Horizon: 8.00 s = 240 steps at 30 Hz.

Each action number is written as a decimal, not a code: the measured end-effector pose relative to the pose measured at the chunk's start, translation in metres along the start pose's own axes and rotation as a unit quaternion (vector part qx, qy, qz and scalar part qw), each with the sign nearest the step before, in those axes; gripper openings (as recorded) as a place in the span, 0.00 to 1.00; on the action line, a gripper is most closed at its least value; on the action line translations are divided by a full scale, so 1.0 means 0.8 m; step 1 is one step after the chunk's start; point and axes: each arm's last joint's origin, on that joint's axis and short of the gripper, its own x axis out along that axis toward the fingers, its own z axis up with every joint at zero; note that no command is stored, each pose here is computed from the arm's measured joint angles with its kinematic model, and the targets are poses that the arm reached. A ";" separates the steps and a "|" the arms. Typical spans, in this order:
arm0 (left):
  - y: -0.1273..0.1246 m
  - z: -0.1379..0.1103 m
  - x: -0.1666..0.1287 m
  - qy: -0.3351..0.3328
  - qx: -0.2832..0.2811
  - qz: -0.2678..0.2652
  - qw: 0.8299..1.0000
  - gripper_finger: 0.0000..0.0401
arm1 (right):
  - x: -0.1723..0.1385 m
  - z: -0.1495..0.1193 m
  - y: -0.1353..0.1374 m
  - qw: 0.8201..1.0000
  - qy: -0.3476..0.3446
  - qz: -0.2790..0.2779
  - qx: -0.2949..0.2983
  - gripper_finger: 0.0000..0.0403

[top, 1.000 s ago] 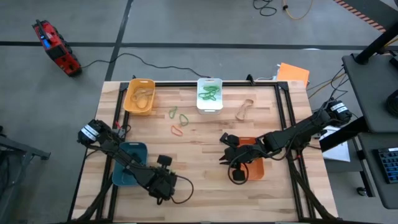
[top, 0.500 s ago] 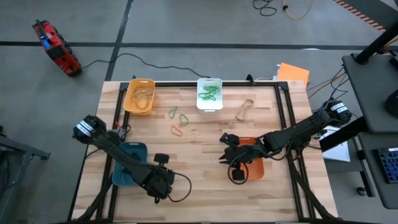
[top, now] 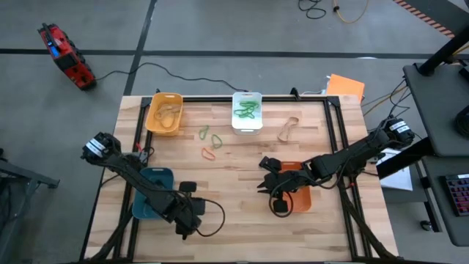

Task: Sort rubber bands into baskets
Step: Put the green rubber band into the white bin

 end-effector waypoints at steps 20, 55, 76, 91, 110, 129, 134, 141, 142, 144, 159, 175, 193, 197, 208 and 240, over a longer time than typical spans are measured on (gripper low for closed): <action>-0.010 0.005 0.016 -0.011 -0.038 -0.008 0.999 0.25 | 0.008 -0.021 -0.004 1.000 -0.004 -0.012 -0.011 0.14; -0.016 0.007 0.022 0.001 -0.065 -0.034 0.997 0.31 | 0.008 -0.022 -0.004 1.000 -0.002 -0.012 -0.009 0.14; -0.012 -0.001 0.028 0.015 -0.090 -0.023 0.996 0.31 | 0.008 -0.022 -0.004 1.000 -0.003 -0.012 0.006 0.14; 0.004 -0.016 0.038 -0.002 -0.112 -0.031 0.993 0.31 | 0.008 -0.022 -0.004 1.000 -0.003 -0.012 0.001 0.14; 0.011 -0.032 0.061 -0.057 -0.128 -0.071 0.988 0.12 | 0.008 -0.021 -0.004 1.000 -0.003 -0.012 0.005 0.14; 0.011 -0.013 0.022 -0.137 -0.009 0.018 0.990 0.00 | 0.010 -0.019 -0.003 1.000 -0.014 -0.010 0.008 0.14; 0.017 -0.008 0.007 -0.172 0.019 0.052 0.984 0.00 | 0.010 -0.011 -0.002 0.999 -0.045 -0.005 -0.004 0.14; 0.021 -0.007 -0.006 -0.196 0.027 0.063 0.978 0.00 | 0.009 -0.006 0.000 0.997 -0.068 -0.002 -0.025 0.14; 0.022 -0.007 -0.007 -0.198 0.029 0.065 0.978 0.00 | 0.009 -0.005 0.000 0.997 -0.069 -0.002 -0.027 0.14; 0.022 -0.007 -0.009 -0.200 0.032 0.065 0.977 0.00 | 0.009 -0.004 0.000 0.997 -0.076 -0.002 -0.033 0.14; 0.028 0.024 -0.061 -0.347 0.045 -0.031 0.936 0.00 | 0.035 0.016 0.007 0.964 -0.196 -0.033 -0.179 0.14; 0.027 0.035 -0.069 -0.384 -0.005 -0.083 0.920 0.00 | 0.108 0.049 0.031 0.931 -0.238 -0.026 -0.275 0.43; 0.029 0.032 -0.065 -0.372 -0.019 -0.065 0.926 0.01 | 0.146 0.073 0.042 0.926 -0.156 -0.029 -0.342 0.12; 0.030 0.029 -0.063 -0.361 -0.013 -0.049 0.931 0.09 | 0.147 0.072 0.041 0.927 -0.147 -0.031 -0.343 0.04; 0.043 0.017 -0.070 -0.276 0.000 0.026 0.961 0.40 | 0.148 0.066 0.020 0.935 -0.054 -0.154 -0.315 0.03; 0.078 -0.013 -0.068 -0.213 -0.024 0.275 0.937 0.35 | 0.002 0.018 -0.426 0.952 -0.015 -0.217 0.217 0.12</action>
